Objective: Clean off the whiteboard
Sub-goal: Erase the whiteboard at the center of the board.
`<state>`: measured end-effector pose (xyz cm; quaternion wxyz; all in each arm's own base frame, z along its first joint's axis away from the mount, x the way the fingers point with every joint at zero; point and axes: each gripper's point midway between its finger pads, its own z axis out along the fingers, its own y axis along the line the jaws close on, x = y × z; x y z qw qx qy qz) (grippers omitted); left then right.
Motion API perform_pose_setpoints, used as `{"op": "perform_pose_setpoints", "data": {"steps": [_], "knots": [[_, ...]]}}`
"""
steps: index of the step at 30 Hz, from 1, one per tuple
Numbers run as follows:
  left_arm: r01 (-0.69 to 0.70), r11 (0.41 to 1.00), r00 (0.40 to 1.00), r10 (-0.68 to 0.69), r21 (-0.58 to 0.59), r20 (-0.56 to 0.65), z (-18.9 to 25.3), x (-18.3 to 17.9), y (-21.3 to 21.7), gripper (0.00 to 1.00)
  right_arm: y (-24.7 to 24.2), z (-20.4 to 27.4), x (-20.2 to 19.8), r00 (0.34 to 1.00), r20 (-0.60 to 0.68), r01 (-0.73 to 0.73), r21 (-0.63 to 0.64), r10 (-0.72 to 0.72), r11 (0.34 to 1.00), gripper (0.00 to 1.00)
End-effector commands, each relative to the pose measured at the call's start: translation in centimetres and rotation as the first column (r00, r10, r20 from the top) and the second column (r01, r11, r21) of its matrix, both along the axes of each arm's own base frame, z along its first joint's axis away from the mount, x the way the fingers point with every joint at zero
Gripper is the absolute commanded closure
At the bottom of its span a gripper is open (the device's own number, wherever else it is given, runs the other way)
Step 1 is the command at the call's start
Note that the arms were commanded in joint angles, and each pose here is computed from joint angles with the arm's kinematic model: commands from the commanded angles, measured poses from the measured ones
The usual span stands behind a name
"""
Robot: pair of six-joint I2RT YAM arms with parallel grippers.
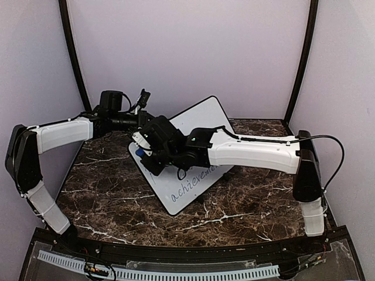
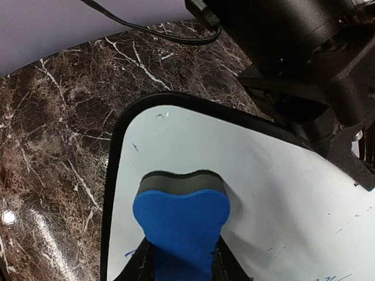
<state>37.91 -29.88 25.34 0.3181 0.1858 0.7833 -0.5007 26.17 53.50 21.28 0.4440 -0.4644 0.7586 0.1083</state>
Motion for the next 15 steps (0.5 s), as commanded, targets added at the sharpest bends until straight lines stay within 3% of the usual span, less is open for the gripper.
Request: {"op": "perform_pose_setpoints", "data": {"steps": [1,15], "knots": [[0.083,0.995,0.989,-0.076,-0.050,0.123,4.3,-1.9,-1.0,1.00,-0.5,2.3,0.9,0.999,0.041,0.024,0.009,-0.025,1.000,0.71],[-0.022,1.000,0.997,0.021,0.016,0.078,2.4,0.0,-0.2,1.00,-1.6,-0.4,-2.7,0.982,-0.175,-0.082,-0.024,0.076,0.996,0.71]]}}
